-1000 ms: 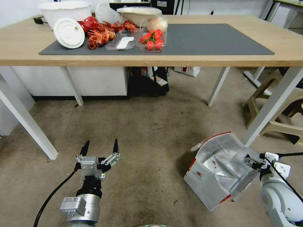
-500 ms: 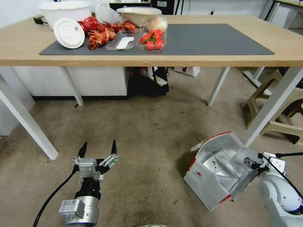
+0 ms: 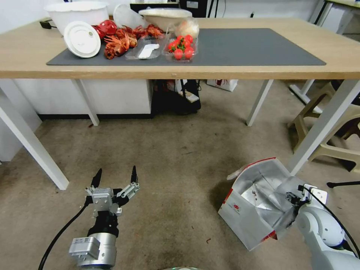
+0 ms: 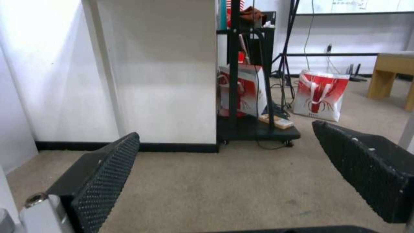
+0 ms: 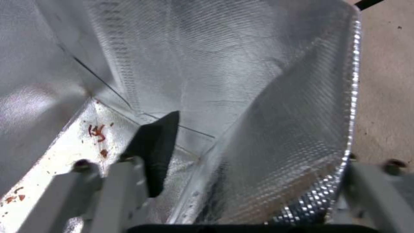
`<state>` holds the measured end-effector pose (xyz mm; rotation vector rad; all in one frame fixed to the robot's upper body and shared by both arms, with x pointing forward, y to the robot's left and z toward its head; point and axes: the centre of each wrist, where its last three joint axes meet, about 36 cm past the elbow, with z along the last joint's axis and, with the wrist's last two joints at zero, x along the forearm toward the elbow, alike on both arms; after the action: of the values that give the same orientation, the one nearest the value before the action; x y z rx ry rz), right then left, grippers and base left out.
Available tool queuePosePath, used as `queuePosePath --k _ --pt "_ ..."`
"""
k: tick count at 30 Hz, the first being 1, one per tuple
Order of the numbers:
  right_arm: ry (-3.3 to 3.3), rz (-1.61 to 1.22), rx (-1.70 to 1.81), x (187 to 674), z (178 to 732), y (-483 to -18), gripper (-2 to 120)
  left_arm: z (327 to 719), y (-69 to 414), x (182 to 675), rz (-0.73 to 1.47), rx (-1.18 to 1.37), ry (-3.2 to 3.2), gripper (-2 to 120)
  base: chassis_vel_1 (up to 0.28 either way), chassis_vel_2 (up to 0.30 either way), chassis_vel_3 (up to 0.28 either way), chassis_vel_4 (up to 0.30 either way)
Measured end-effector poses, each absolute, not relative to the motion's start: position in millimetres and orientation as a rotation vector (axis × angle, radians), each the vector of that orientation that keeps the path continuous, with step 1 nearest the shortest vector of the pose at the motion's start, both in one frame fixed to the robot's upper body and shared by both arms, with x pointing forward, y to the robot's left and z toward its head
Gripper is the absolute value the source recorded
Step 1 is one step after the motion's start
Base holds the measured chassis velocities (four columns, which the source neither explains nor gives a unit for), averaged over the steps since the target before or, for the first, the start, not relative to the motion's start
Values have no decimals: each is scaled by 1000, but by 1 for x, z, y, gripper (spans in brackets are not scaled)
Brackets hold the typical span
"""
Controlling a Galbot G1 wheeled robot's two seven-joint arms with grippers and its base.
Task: Pick up the food delivery bag from the floor and place it on the table.
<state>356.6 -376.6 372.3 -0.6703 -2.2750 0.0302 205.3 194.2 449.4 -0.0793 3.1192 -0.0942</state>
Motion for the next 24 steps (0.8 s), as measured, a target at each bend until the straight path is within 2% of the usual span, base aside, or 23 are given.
queuePosePath --k 3,4,5,6,7,8,10,11,12,14,15,24 --pt "-2272 30 -671 357 372 -378 41 449 194 206 -93 -81 3120 100 0 0 0 0" --pt "-2272 30 -671 357 372 -378 41 449 194 206 -93 -81 3120 100 0 0 0 0" --pt "-2271 29 -673 357 372 -379 35 449 195 206 -94 -82 3121 100 0 0 0 0" --pt "-2270 28 -674 357 372 -379 35 449 195 206 -94 -83 3121 100 0 0 0 0" --pt "-2269 25 -675 358 372 -380 25 449 195 206 -94 -84 3121 100 0 0 0 0" --pt "-2269 25 -675 358 372 -380 25 449 195 206 -94 -84 3121 100 0 0 0 0" --pt "-2269 18 -674 359 371 -379 15 449 195 206 -93 -86 3123 100 0 0 0 0" --pt "-2269 18 -674 359 371 -379 15 449 195 206 -93 -86 3123 100 0 0 0 0" --pt "-2268 13 -673 359 371 -379 8 449 195 205 -92 -87 3124 100 0 0 0 0" --pt "-2267 9 -672 358 370 -378 5 449 195 205 -92 -88 3125 100 0 0 0 0" --pt "-2266 3 -670 358 369 -376 0 449 194 205 -93 -88 3125 100 0 0 0 0" --pt "-2269 -33 -671 358 364 -373 0 444 194 205 -95 -94 3131 100 0 0 0 0"
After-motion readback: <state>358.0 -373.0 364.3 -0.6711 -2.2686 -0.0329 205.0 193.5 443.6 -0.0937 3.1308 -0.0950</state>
